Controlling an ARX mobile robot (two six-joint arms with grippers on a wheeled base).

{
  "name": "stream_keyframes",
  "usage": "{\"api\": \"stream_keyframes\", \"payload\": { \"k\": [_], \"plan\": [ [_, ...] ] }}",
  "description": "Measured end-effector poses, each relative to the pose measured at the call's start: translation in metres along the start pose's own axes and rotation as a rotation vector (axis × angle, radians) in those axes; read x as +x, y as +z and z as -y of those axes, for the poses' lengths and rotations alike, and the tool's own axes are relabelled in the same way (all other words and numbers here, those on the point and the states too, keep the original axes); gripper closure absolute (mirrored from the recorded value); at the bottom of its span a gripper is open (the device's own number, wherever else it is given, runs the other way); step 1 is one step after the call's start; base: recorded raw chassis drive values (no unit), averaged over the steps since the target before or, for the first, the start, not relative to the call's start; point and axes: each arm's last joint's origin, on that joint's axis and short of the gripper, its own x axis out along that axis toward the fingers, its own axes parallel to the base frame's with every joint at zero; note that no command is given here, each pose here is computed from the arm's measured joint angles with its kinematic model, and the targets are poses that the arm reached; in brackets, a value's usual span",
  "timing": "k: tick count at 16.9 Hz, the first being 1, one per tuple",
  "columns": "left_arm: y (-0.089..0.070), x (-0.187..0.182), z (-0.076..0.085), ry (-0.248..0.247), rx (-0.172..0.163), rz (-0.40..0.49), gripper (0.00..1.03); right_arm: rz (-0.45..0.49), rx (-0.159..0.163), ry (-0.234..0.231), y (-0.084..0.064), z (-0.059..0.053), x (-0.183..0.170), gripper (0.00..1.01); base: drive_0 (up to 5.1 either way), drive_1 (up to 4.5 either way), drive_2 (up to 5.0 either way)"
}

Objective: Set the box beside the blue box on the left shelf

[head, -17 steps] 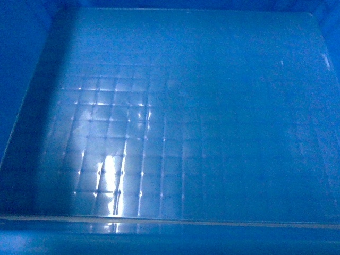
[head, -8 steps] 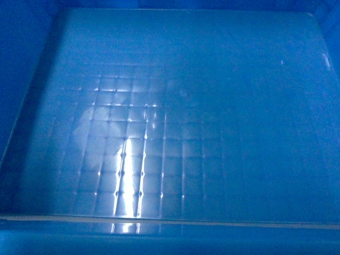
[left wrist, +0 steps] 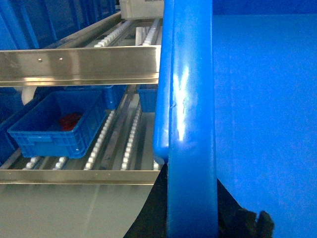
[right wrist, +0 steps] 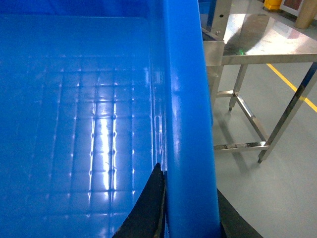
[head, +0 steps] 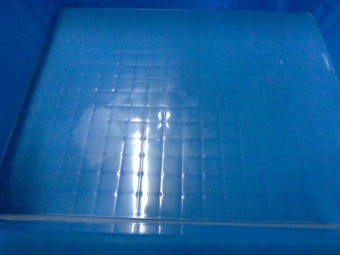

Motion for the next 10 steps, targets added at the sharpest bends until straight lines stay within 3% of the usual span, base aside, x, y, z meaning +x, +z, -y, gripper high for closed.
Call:
{"api": "stream_keyframes", "payload": {
  "k": [10],
  "plan": [
    [0.0001, 0.0000, 0.0000, 0.000, -0.001, 0.001, 0.93, 0.000, 0.000, 0.000, 0.0000, 0.0001, -0.0001, 0.91, -4.9, 2.46, 2.5]
  ]
}}
